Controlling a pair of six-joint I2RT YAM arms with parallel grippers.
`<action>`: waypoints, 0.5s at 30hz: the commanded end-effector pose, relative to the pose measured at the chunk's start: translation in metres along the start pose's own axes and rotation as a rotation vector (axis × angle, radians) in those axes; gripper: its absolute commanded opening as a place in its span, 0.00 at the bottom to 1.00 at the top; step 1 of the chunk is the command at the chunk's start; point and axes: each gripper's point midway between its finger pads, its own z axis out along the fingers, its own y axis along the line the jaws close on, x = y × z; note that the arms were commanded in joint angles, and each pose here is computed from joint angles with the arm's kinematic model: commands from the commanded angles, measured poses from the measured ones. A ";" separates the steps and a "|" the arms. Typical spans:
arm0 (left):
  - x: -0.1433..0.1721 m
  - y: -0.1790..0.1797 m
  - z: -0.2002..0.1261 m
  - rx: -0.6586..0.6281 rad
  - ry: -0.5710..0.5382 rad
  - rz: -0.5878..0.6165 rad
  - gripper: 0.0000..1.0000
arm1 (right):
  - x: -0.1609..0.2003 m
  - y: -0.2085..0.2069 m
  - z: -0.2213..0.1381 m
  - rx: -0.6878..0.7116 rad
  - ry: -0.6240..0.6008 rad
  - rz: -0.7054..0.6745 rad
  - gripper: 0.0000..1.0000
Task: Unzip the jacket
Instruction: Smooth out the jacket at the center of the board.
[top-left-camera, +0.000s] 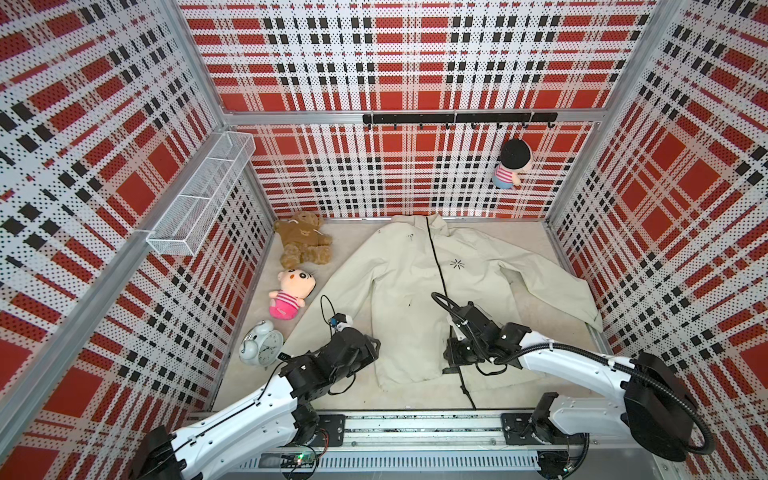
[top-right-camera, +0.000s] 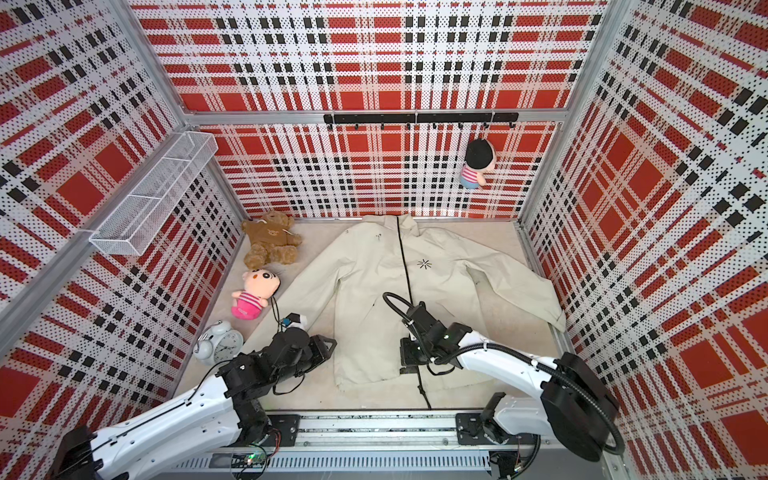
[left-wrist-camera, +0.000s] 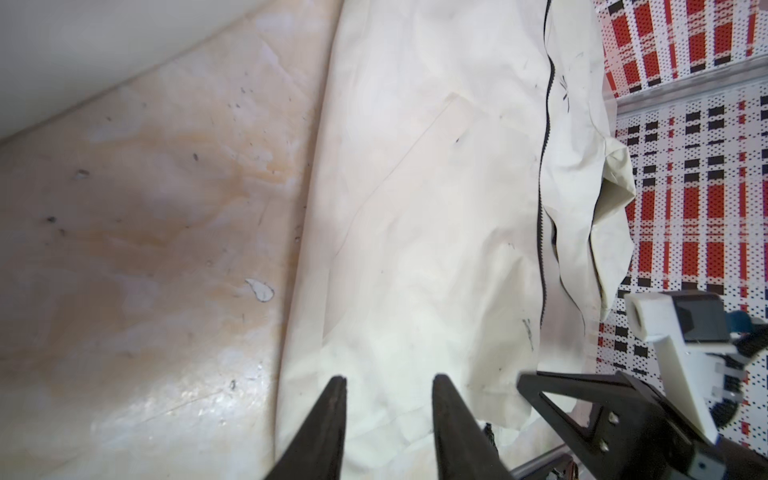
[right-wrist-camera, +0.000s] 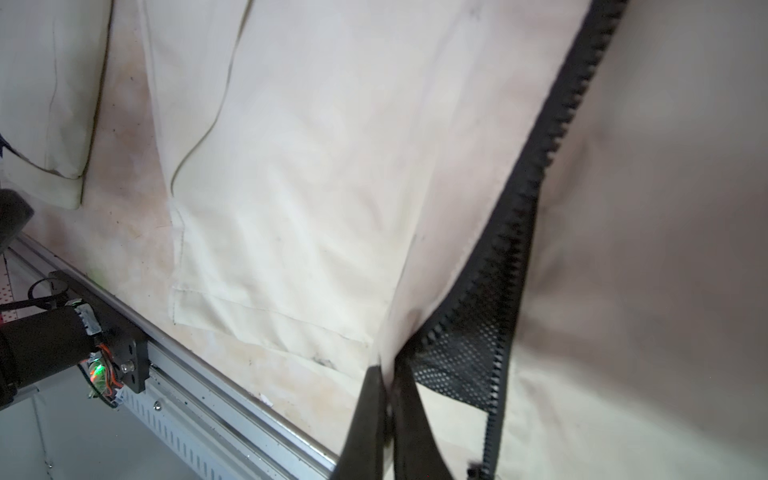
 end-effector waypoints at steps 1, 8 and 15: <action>-0.016 0.001 -0.010 -0.034 -0.049 0.047 0.38 | -0.003 0.014 -0.006 0.031 -0.006 -0.031 0.01; -0.031 0.002 -0.021 -0.078 -0.070 0.097 0.40 | 0.010 0.002 -0.020 0.181 0.008 -0.055 0.00; -0.030 0.006 -0.021 -0.090 -0.059 0.109 0.44 | 0.049 -0.032 -0.005 0.215 0.081 -0.003 0.02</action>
